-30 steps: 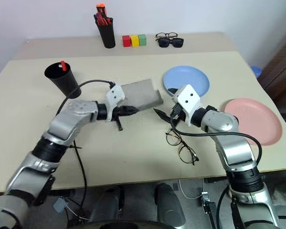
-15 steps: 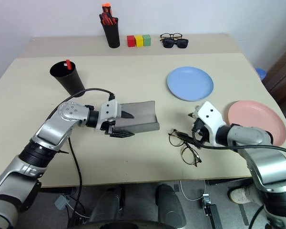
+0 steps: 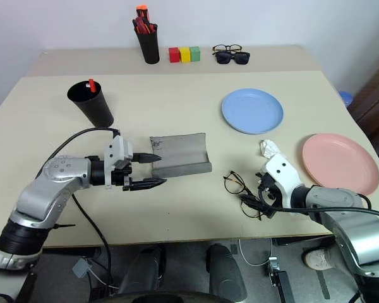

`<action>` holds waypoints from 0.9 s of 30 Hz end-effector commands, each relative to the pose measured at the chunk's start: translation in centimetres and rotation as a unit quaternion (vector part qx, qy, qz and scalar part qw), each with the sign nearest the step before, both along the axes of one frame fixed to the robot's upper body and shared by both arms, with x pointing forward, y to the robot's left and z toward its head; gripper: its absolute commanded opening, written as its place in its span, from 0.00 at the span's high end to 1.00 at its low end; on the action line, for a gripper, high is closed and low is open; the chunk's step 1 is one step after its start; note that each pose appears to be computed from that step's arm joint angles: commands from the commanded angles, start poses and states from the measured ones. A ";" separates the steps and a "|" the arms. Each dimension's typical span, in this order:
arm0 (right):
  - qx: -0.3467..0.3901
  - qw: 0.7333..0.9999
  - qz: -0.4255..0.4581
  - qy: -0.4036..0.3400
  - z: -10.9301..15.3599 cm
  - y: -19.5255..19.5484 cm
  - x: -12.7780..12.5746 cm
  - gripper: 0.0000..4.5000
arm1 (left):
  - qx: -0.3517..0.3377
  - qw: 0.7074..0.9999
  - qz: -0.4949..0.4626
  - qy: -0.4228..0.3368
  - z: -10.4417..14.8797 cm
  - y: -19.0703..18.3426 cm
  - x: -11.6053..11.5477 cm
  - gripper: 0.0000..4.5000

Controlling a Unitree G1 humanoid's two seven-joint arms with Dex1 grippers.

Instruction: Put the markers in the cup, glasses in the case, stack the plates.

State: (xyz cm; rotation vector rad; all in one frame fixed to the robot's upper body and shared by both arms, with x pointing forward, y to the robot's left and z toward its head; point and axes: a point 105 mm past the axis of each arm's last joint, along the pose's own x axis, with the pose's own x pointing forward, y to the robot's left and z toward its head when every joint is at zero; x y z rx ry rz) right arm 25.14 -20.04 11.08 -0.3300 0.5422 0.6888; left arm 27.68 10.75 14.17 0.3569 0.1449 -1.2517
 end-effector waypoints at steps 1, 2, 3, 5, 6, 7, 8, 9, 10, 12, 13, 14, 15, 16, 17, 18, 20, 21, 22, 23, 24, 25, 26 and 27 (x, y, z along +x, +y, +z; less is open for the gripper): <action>0.000 1.000 0.000 -0.006 0.5 0.0 0.0 0.18 | 0.001 1.000 -0.014 -0.014 0.6 -0.4 -0.8 0.26; 0.001 1.000 0.001 -0.005 0.5 0.0 0.0 0.28 | 0.001 1.000 -0.013 -0.014 0.6 -0.4 -0.8 0.26; 0.002 1.000 0.002 -0.004 0.5 0.0 0.0 0.39 | 0.000 1.000 -0.012 -0.014 0.5 -0.4 -0.7 0.26; -0.001 1.000 0.008 0.000 0.5 0.0 -0.2 0.61 | 0.001 1.000 -0.011 -0.013 0.5 -0.4 -0.7 0.26; -0.002 1.000 0.010 0.001 0.5 0.0 -0.3 0.74 | 0.000 1.000 -0.011 -0.014 0.4 -0.4 -0.7 0.26; -0.003 1.000 0.010 0.001 0.5 0.1 -0.3 0.86 | 0.000 1.000 -0.010 -0.014 0.4 -0.4 -0.6 0.26; -0.003 1.000 0.011 0.001 0.5 0.1 -0.4 0.97 | 0.000 1.000 -0.010 -0.014 0.4 -0.4 -0.6 0.26; -0.003 1.000 0.013 0.000 0.6 0.1 -0.4 0.99 | 0.000 1.000 -0.009 -0.015 0.4 -0.4 -0.5 0.26; -0.004 1.000 0.015 -0.001 0.6 0.1 -0.4 0.99 | 0.000 1.000 -0.008 -0.016 0.4 -0.4 -0.5 0.26; -0.008 1.000 0.018 -0.007 0.9 0.2 -0.3 0.99 | -0.001 1.000 -0.002 -0.017 0.5 -0.2 -0.3 0.26; -0.016 1.000 0.022 -0.014 1.0 0.1 -0.2 0.99 | -0.003 1.000 0.005 -0.020 0.5 0.0 -0.1 0.26; -0.023 0.999 0.029 -0.024 1.4 0.2 -0.1 0.99 | -0.005 1.000 0.016 -0.020 0.5 0.3 0.1 0.26; -0.026 0.998 0.036 -0.036 1.8 0.3 0.0 0.99 | -0.007 0.999 0.028 -0.021 0.6 0.6 0.4 0.26; -0.024 0.998 0.042 -0.047 2.3 0.6 0.1 0.99 | -0.009 0.999 0.038 -0.021 0.6 0.9 0.6 0.26; -0.019 0.997 0.045 -0.056 2.8 0.8 0.3 0.99 | -0.009 0.999 0.046 -0.021 0.6 1.2 0.8 0.26; -0.018 0.997 0.048 -0.062 3.1 1.0 0.4 0.99 | -0.007 0.998 0.053 -0.021 0.5 1.4 0.9 0.26; -0.023 0.996 0.055 -0.068 3.4 1.1 0.5 0.99 | -0.004 0.998 0.060 -0.022 0.3 1.8 0.9 0.26; -0.026 0.996 0.062 -0.066 3.4 1.2 0.5 0.99 | -0.003 0.998 0.061 -0.020 0.2 1.9 0.8 0.26; -0.029 0.995 0.066 -0.063 3.4 1.1 0.3 0.99 | -0.002 0.998 0.057 -0.018 0.2 1.8 0.6 0.26; -0.033 0.995 0.070 -0.061 3.4 1.1 0.2 0.94 | -0.003 0.999 0.049 -0.018 0.2 1.6 0.3 0.26; -0.039 0.995 0.073 -0.057 3.4 1.0 0.1 0.88 | -0.005 0.999 0.036 -0.018 0.3 1.2 -0.1 0.26; -0.044 0.995 0.074 -0.056 3.4 0.9 0.0 0.81 | -0.007 1.000 0.026 -0.017 0.4 0.9 -0.4 0.26; -0.047 0.995 0.072 -0.055 3.4 0.7 -0.1 0.70 | -0.009 1.000 0.016 -0.015 0.4 0.5 -0.7 0.26; -0.049 0.995 0.068 -0.052 3.4 0.6 -0.2 0.60 | -0.011 1.000 0.003 -0.011 0.4 -0.1 -1.1 0.26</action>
